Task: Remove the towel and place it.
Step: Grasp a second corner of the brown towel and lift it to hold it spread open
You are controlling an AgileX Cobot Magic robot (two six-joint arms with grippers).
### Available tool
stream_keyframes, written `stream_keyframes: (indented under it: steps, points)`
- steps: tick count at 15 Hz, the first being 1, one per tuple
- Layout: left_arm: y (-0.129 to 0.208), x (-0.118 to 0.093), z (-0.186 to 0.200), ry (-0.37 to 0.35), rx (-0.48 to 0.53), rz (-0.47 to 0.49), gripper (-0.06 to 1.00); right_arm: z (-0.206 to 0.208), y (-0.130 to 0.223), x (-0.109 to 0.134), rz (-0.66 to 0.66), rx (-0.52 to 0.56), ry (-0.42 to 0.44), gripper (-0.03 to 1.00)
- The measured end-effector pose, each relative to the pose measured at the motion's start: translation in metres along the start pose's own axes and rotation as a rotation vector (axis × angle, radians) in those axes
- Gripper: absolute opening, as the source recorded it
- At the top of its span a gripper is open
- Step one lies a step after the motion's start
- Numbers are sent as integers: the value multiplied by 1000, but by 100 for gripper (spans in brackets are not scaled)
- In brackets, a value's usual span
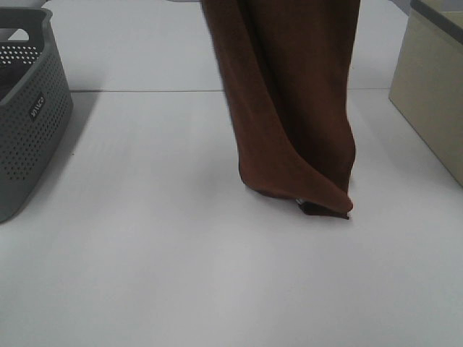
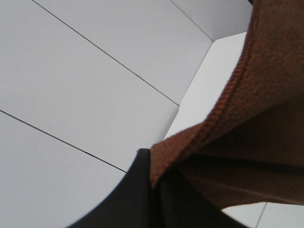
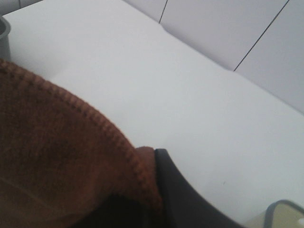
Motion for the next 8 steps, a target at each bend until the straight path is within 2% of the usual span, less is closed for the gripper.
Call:
stream_keyframes:
  steps: [2, 3, 5, 8]
  points:
    - [11, 4, -20, -54, -7, 1, 0, -5, -18, -10, 49, -98, 58, 1]
    - [13, 9, -33, -114, -36, -2, 0, -8, -30, -16, 81, -172, 98, 1]
    - [8, 14, -38, -165, -73, -11, 0, -14, -45, -18, 95, -275, 114, 1]
    - [3, 31, -45, -308, -153, -43, 0, -26, -61, -17, 101, -399, 115, 1]
Point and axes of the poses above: a point on each arm's last joint axis where the gripper is mounted, z pointing back along that axis away from the gripper, x along the wrist's bending axis when the last joint is at zero, y = z × x, the point moved 8 cm from there along -z, pointing out along that axis toward the gripper, and after that the axes turned 15 degrees about -z, right-handed, at the moved point
